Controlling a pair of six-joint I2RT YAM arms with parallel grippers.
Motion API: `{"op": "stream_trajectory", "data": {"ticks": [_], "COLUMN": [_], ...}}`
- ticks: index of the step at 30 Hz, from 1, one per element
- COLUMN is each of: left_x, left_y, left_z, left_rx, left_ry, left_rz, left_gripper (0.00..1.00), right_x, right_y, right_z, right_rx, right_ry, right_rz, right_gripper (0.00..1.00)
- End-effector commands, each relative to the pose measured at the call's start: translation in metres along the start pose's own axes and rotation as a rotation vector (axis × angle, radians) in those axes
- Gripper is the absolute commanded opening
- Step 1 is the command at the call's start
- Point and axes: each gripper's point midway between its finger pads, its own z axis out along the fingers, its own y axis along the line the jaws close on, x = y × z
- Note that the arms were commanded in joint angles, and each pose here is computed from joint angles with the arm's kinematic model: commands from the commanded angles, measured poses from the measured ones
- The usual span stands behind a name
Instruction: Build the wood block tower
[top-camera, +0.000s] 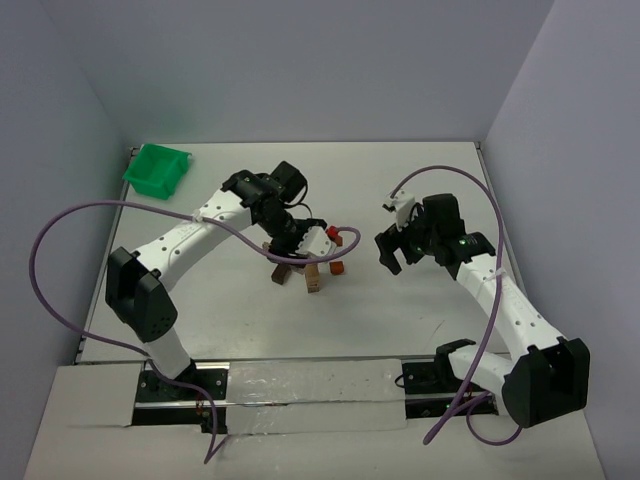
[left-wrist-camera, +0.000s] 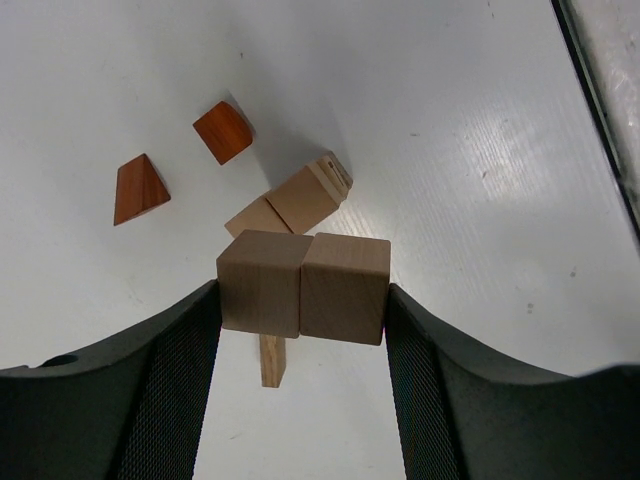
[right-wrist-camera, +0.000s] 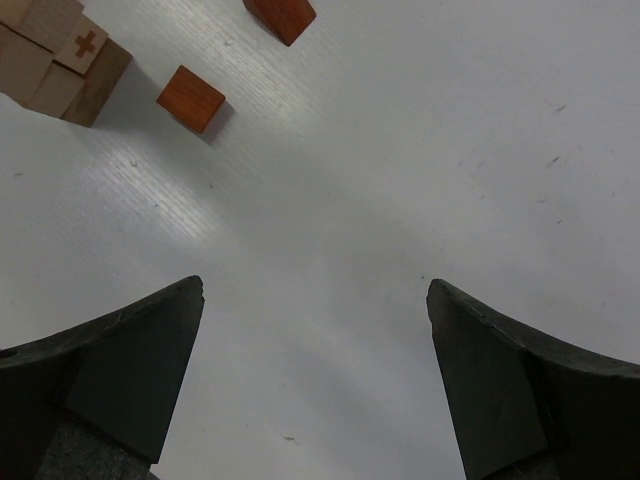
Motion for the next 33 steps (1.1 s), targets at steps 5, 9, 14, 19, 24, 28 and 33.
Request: {"op": "stream_trajectory", "data": {"ticks": [5, 9, 14, 19, 24, 28, 33], "left_x": [-0.013, -0.015, -0.013, -0.010, 0.000, 0.004, 0.007], "left_y": [0.024, 0.029, 0.035, 0.043, 0.043, 0.042, 0.041], "left_z": [0.005, 0.011, 0.013, 0.012, 0.017, 0.021, 0.024], "left_rx": [-0.130, -0.174, -0.232, -0.297, -0.325, -0.331, -0.343], "left_ry": [0.030, 0.048, 0.064, 0.066, 0.100, 0.112, 0.119], "left_rz": [-0.224, -0.318, -0.400, -0.467, -0.507, -0.534, -0.553], "left_gripper": [0.00, 0.00, 0.00, 0.00, 0.00, 0.00, 0.00], "right_x": [0.003, 0.003, 0.001, 0.001, 0.001, 0.000, 0.000], "right_y": [-0.019, -0.024, -0.031, -0.037, -0.041, -0.042, -0.043], "right_z": [0.002, 0.001, -0.001, -0.003, -0.004, -0.001, 0.001], "right_rx": [0.086, 0.106, 0.128, 0.150, 0.165, 0.164, 0.164], "right_ry": [-0.025, -0.032, -0.051, -0.073, -0.091, -0.096, -0.099], "right_rz": [0.036, 0.054, 0.074, 0.099, 0.120, 0.131, 0.138], "right_gripper": [1.00, 1.00, 1.00, 1.00, 1.00, 1.00, 1.00]}}
